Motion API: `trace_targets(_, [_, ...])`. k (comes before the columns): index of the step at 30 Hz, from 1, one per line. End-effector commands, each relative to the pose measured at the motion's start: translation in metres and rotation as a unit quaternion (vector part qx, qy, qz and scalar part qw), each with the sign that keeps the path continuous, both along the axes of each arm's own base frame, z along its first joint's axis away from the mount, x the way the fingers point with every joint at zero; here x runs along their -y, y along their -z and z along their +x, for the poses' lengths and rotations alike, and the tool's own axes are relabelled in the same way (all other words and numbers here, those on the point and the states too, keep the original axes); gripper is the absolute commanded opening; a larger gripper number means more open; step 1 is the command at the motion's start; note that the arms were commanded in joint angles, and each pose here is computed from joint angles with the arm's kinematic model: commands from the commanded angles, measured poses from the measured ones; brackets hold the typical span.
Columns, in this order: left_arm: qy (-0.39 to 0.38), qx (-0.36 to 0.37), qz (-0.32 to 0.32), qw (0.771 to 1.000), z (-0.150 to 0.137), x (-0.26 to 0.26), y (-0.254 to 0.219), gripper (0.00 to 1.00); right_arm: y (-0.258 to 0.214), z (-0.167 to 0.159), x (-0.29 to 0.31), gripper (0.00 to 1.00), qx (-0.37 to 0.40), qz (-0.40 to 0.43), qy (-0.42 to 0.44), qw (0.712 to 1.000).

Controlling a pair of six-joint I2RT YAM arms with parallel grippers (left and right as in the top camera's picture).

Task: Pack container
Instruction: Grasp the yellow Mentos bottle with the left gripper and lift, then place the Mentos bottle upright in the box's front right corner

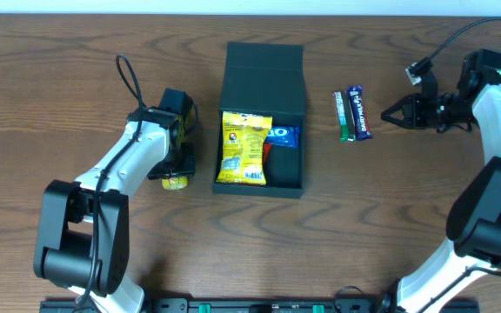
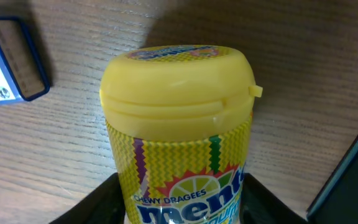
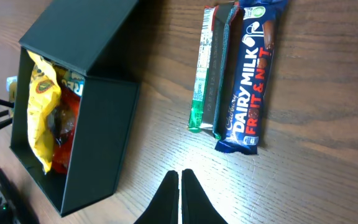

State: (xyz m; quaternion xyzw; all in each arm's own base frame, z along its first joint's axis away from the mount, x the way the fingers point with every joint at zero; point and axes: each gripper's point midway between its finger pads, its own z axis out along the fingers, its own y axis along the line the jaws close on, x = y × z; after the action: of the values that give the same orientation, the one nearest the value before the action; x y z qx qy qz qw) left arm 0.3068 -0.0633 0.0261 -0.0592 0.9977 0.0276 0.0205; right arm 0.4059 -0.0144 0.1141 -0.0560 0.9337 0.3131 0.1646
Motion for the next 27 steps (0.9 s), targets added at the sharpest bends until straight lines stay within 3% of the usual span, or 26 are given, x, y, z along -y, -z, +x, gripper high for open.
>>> trace_targets(1, [0.0,0.001,0.0,1.0,0.0,-0.002,-0.001,0.44,-0.012,0.0,-0.004,0.03,0.014,0.003,-0.001,1.0])
trace_targets(9, [-0.005,0.024,-0.005,1.0,0.022,0.003,-0.034,0.3,-0.014,0.005,-0.003,0.02,0.021,0.005,0.003,1.0])
trace_targets(16, [0.038,0.153,-0.039,0.987,0.083,0.055,-0.137,0.24,-0.016,0.017,0.002,0.02,0.022,0.01,0.041,0.999])
trace_targets(27, [0.131,0.21,-0.158,0.956,0.064,0.206,-0.159,0.29,-0.019,0.028,0.021,0.06,0.048,0.004,0.066,0.997])
